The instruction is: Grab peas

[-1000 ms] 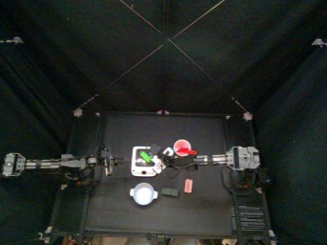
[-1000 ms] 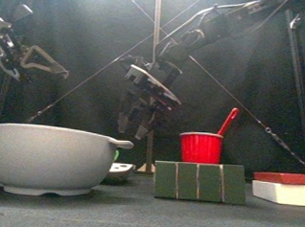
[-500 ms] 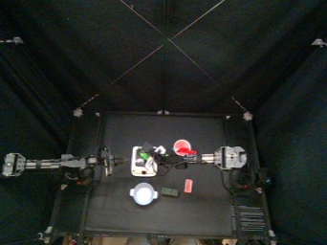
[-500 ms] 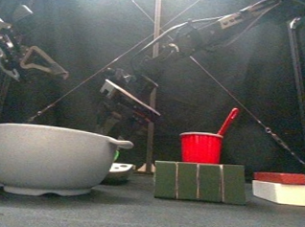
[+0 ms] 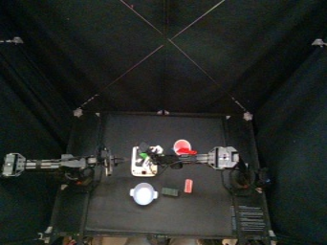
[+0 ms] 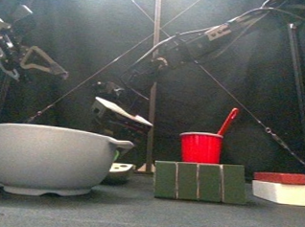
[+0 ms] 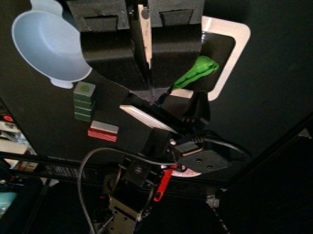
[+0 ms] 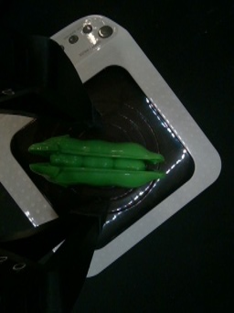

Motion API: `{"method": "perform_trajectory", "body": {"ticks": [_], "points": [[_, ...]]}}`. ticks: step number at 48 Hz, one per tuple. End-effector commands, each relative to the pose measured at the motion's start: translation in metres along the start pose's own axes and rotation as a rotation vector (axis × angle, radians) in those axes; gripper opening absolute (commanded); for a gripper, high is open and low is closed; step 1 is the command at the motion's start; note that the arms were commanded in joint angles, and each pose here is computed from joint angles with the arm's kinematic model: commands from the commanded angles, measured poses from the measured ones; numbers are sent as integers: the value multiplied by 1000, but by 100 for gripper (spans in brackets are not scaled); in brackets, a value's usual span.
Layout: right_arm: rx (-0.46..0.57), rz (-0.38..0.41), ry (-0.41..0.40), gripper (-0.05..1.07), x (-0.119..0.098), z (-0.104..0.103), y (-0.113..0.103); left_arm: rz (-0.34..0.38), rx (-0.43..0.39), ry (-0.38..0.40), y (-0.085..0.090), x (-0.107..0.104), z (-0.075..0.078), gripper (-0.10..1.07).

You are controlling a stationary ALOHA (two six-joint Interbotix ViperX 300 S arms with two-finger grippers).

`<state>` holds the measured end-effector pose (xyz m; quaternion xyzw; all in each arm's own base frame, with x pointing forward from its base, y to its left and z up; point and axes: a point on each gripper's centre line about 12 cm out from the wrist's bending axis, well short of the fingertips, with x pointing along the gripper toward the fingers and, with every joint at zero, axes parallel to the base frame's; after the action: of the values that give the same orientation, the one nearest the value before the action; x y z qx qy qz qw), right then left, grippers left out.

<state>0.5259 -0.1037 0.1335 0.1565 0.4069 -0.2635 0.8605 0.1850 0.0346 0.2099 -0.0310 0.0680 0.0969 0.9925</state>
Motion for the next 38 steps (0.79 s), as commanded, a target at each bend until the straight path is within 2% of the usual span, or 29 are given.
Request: {"method": "perform_trajectory", "body": {"ticks": [1, 15, 21, 29, 38], "points": [[18, 15, -47, 93, -13, 19, -1, 2, 0, -15, 0, 1, 5, 32], [10, 14, -49, 91, -11, 18, -1, 2, 1, -15, 0, 1, 5, 32], [11, 15, -50, 84, -10, 19, 0, 5, 1, -16, 1, 1, 5, 32], [13, 11, -45, 69, -10, 18, -1, 3, 0, -14, 0, 2, 5, 32], [4, 8, -56, 59, -25, 24, 2, 5, -1, -16, 1, 1, 5, 32]]}}
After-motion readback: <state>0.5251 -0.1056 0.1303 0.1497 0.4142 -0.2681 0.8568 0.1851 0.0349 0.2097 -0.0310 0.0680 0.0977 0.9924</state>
